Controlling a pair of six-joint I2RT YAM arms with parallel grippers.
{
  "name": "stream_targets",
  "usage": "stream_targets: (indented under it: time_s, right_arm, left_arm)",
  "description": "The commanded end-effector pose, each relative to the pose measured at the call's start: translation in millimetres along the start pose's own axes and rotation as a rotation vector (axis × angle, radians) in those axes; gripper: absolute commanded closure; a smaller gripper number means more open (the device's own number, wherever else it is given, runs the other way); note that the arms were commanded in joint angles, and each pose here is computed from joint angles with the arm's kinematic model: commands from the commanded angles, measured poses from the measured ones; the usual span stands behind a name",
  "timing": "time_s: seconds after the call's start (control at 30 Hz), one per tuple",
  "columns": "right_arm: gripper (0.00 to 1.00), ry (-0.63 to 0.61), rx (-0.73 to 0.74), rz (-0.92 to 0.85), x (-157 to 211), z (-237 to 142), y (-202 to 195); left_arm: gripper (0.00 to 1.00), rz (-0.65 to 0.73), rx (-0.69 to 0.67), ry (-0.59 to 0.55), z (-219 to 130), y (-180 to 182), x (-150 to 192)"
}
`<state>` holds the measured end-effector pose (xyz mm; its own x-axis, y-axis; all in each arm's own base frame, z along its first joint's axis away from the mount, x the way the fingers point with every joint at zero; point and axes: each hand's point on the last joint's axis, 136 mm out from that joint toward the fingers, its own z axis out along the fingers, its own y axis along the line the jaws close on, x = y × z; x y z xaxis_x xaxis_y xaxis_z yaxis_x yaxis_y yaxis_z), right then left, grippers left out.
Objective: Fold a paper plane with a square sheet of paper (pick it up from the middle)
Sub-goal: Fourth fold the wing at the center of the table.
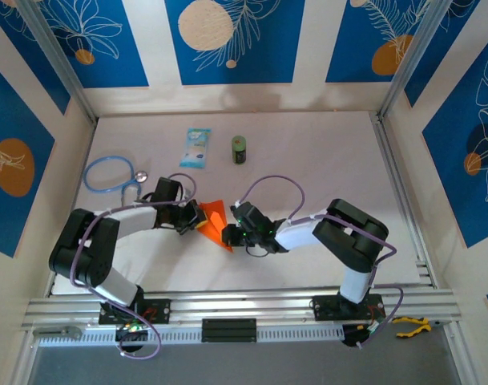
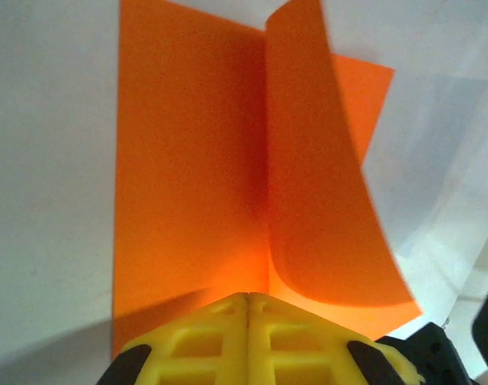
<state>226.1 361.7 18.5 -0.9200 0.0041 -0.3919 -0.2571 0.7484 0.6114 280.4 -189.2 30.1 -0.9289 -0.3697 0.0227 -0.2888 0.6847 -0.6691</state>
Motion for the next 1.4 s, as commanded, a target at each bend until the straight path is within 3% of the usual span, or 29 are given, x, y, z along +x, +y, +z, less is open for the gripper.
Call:
stream_targets:
  time_s: [0.0,0.37,1.0,1.2,1.37]
  right_arm:
    - [0.94,-0.005,0.059,-0.035,6,-2,-9]
    - [0.94,-0.025,0.047,-0.072,8,-3,-2]
    - [0.93,0.006,0.009,-0.053,18,2,2]
    - [0.94,0.017,0.025,-0.036,24,5,-2]
    - [0.94,0.019,0.032,-0.03,25,4,-6]
  left_arm:
    - [1.0,-0.03,-0.052,0.022,5,15,6]
    - [1.0,-0.088,-0.099,0.011,4,37,17]
    - [1.0,-0.108,-0.102,-0.018,-2,40,21]
    - [1.0,-0.073,-0.07,-0.036,-7,29,17]
    - [0.98,0.027,0.035,-0.059,-16,-3,9]
